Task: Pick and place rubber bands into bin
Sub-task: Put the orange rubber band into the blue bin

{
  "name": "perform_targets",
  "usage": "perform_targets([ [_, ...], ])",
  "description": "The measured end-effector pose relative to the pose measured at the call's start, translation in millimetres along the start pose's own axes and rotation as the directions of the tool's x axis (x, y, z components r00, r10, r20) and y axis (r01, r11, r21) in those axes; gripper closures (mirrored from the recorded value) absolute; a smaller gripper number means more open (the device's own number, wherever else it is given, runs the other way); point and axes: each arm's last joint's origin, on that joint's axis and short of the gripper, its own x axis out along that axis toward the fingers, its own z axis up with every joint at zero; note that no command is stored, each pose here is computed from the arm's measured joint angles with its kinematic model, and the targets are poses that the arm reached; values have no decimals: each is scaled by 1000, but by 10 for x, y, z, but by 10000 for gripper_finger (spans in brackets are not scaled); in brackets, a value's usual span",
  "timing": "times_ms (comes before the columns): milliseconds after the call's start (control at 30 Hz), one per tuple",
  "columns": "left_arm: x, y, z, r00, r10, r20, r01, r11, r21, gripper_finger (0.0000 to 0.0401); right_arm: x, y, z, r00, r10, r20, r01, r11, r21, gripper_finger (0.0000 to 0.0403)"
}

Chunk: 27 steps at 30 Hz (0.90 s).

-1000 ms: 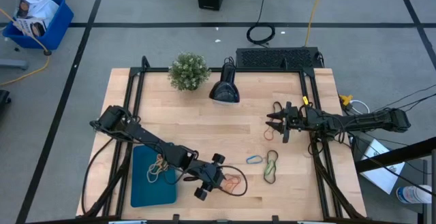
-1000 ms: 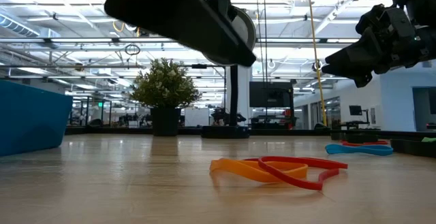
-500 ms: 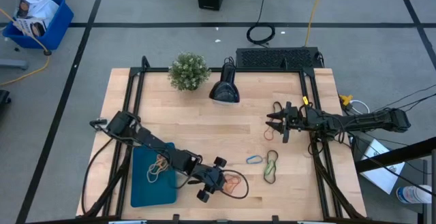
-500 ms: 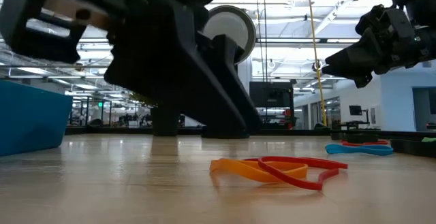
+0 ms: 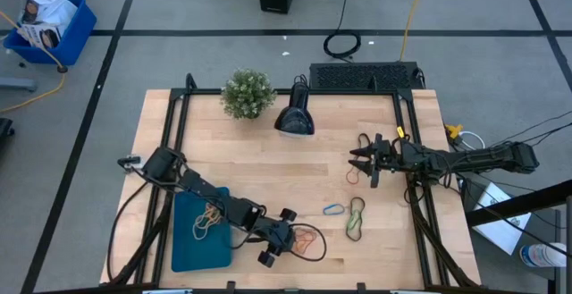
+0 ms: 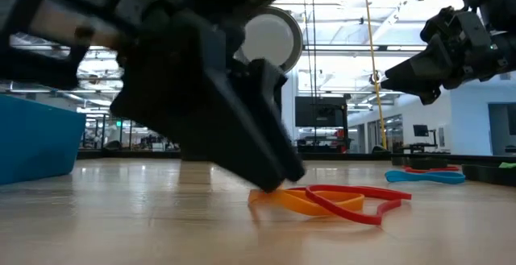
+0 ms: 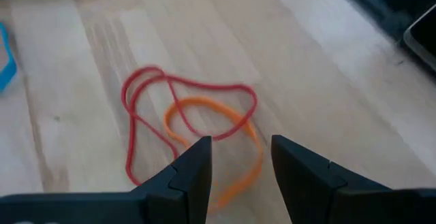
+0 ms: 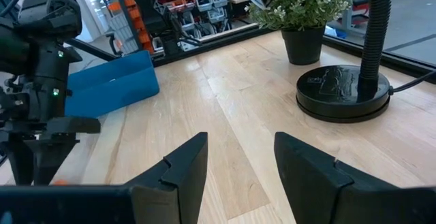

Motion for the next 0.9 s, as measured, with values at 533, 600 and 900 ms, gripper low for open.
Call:
perform_targets([
  [533, 90, -15, -93, 999, -24, -42, 23, 1000, -20, 308, 15, -3, -22, 1000, -6, -23, 6, 1000, -5, 238],
  [600, 91, -21, -94, 999, -24, -43, 23, 1000, -18, 331, 16, -4, -24, 1000, -7, -24, 7, 1000, -5, 238],
  [900, 95, -19, -90, 999, -28, -33, 27, 999, -24, 387, 16, -3, -25, 1000, -7, -25, 7, 1000, -5, 238],
])
